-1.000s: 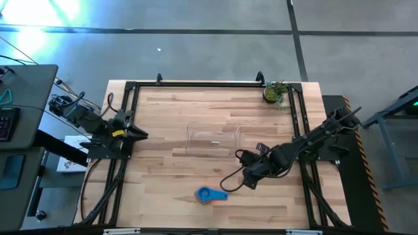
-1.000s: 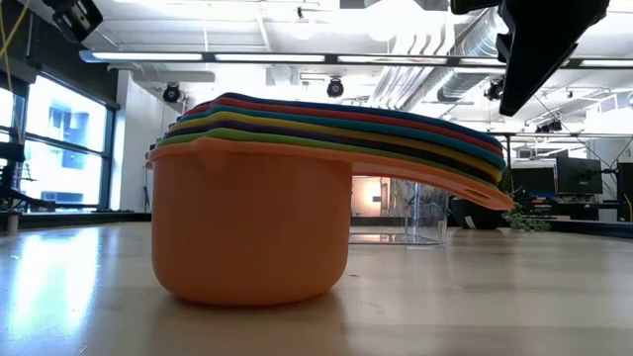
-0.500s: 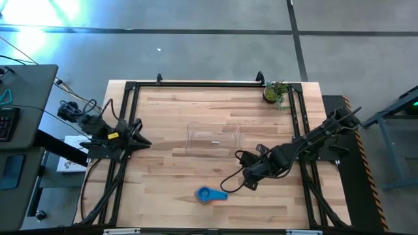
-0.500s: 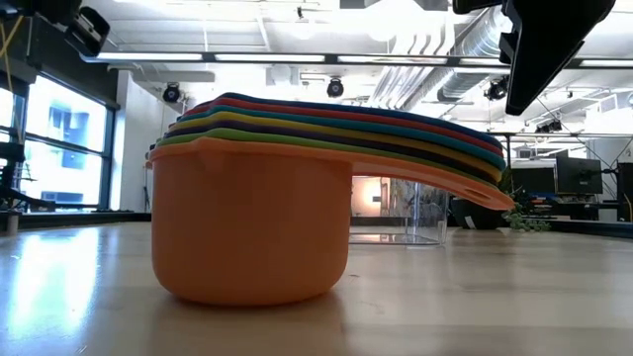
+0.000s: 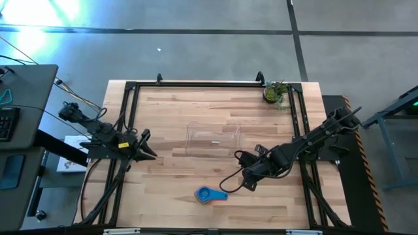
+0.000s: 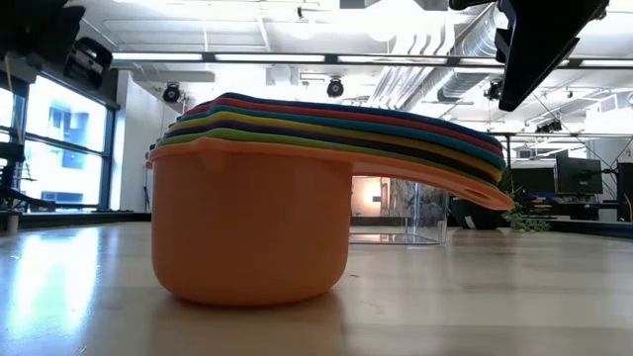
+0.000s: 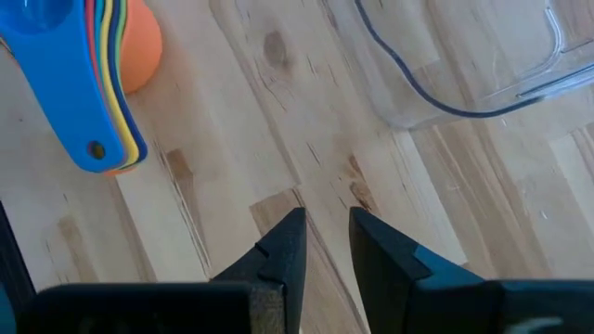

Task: Nest measuring cups in basket
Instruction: Put the stacked measuring cups on top of the transparent bin

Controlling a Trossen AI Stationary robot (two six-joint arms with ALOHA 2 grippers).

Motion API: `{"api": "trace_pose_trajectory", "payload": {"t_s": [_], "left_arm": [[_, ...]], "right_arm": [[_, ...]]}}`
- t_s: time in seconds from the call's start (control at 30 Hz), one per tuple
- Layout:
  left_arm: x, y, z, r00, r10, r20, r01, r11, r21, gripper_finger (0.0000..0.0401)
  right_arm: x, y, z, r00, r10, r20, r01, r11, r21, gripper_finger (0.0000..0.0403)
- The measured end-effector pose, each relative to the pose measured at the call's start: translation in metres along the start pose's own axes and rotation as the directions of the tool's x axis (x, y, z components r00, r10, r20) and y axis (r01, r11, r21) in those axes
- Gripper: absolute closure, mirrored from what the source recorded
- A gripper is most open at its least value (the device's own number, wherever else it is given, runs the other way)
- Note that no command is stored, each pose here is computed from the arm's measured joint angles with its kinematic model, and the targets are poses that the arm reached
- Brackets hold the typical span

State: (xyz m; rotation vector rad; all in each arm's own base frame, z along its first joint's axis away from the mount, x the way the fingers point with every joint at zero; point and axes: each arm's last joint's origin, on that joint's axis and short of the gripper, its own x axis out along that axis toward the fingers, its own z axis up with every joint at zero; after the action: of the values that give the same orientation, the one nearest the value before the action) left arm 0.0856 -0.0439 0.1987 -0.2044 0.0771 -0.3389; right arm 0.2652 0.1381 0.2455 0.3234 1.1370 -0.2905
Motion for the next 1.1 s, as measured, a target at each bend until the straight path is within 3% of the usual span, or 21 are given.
{"api": "trace_pose_trajectory", "payload": {"t_s": [0.4, 0.77, 0.97, 1.1], "left_arm": [[0.009, 0.006, -0.035, 1.000, -0.003, -0.015, 0.004, 0.999, 0.050, 0.0350], [0.010, 0.005, -0.038, 0.998, -0.032, -0.056, 0.044, 0.969, 0.242, 0.0350], [0.010, 0.006, -0.039, 0.998, -0.027, -0.061, 0.037, 0.985, 0.166, 0.0350], [0.010, 0.006, -0.039, 0.998, -0.030, -0.062, 0.040, 0.984, 0.175, 0.0350]], "right_arm": [[0.000, 0.002, 0.001, 1.000, 0.025, 0.002, -0.025, 1.000, 0.005, 0.0327], [0.000, 0.002, 0.001, 0.999, 0.031, 0.007, -0.031, 0.999, 0.007, 0.0327], [0.000, 0.003, 0.001, 0.999, 0.034, 0.004, -0.034, 0.999, 0.007, 0.0327], [0.000, 0.003, 0.001, 0.999, 0.034, 0.004, -0.034, 0.999, 0.007, 0.0327]]}}
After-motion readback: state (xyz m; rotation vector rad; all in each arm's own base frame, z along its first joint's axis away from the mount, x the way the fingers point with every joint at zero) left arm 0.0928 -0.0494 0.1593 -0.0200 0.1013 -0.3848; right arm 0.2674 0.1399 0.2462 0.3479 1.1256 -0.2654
